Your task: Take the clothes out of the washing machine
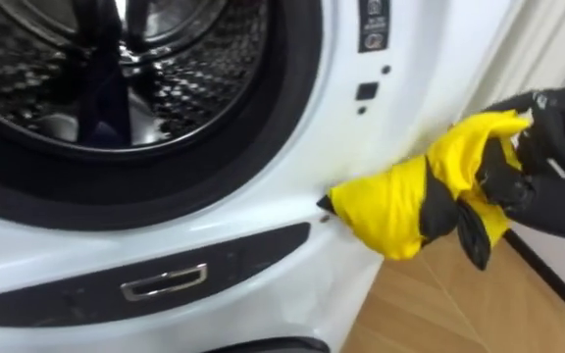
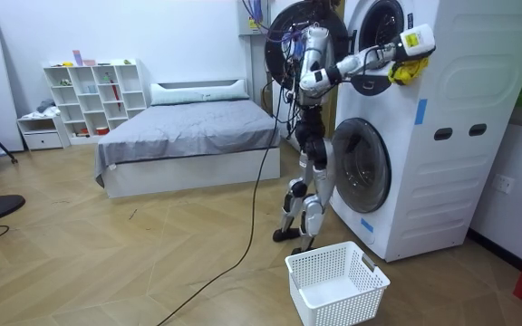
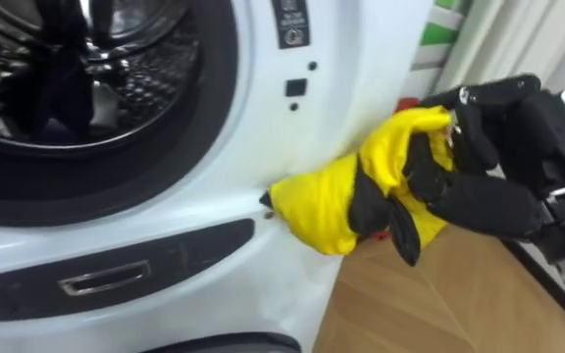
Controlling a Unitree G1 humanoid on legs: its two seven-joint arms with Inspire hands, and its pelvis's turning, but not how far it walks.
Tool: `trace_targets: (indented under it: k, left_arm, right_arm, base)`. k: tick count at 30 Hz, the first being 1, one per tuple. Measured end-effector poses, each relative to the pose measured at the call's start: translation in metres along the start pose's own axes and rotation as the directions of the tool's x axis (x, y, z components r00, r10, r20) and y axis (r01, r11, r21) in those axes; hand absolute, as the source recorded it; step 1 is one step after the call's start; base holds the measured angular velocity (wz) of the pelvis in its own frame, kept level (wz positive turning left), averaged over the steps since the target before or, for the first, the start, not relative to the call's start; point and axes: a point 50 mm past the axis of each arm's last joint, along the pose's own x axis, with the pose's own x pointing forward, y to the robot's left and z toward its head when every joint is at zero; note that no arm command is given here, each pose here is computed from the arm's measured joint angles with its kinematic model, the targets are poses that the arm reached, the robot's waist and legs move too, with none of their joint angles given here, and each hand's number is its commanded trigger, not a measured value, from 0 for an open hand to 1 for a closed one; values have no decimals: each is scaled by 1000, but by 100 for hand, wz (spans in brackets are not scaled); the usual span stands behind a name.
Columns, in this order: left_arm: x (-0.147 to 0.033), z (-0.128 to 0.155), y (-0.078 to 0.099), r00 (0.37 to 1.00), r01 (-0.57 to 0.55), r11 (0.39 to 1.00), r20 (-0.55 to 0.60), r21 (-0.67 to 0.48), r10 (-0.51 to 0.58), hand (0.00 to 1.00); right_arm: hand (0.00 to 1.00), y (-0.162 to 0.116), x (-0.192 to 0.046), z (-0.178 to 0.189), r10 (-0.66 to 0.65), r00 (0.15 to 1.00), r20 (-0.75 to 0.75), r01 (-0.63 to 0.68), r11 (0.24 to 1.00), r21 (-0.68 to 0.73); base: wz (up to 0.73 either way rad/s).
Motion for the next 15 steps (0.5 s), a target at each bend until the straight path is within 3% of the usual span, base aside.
trace_targets:
  k: [6,15]
  left_arm:
    - [2,11,0,1000,10,998,10,63,-11,0]
    - [6,42,-13,998,43,987,43,156,-50,0]
  right_arm:
    - [100,-4,-18,-30,-48,983,-179,39,998,-54]
    - [100,-4,-44,-97,-184,847,-499,149,983,-111]
  base:
    - [-19]
    - [-24]
